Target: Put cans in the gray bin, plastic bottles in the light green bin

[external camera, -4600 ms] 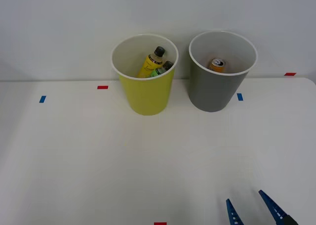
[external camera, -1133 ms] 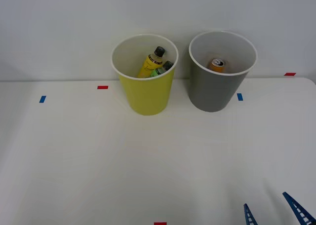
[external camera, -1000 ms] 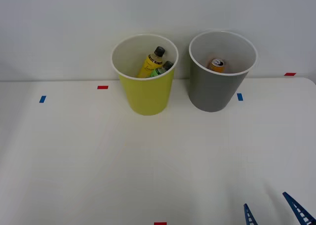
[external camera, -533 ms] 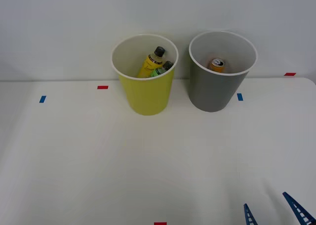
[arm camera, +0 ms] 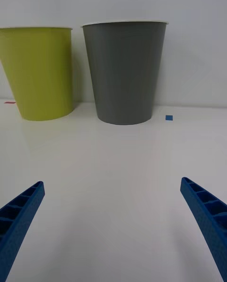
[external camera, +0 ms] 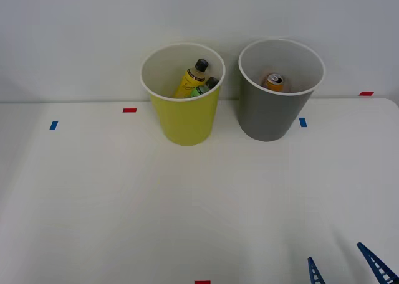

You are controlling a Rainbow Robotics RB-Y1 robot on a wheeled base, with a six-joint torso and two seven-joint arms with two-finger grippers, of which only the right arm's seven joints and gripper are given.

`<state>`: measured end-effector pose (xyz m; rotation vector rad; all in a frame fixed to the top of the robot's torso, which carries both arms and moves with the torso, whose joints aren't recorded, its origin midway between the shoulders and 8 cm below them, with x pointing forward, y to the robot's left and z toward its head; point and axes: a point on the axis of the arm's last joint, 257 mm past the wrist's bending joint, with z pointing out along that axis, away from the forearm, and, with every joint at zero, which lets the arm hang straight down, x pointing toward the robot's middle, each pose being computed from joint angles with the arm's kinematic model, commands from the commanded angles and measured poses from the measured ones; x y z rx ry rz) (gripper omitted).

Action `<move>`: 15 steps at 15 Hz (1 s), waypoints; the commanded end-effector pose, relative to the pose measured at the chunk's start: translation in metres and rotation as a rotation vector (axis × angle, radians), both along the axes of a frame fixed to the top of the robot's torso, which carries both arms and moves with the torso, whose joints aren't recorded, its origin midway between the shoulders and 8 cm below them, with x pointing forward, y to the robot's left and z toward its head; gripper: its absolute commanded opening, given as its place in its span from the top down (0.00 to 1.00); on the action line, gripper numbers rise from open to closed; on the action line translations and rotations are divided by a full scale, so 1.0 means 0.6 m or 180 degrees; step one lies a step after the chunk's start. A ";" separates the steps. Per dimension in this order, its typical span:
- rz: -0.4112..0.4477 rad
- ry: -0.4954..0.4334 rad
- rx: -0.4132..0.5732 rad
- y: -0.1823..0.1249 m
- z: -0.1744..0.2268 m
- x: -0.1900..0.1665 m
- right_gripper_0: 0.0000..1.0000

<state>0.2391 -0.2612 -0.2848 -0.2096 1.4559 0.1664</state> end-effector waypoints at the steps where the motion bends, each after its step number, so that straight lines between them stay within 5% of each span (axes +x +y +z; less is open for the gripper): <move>1: 0.0000 0.0000 0.0000 0.000 0.000 0.000 0.00; 15: 0.0000 0.0000 0.0000 0.000 0.000 0.000 0.00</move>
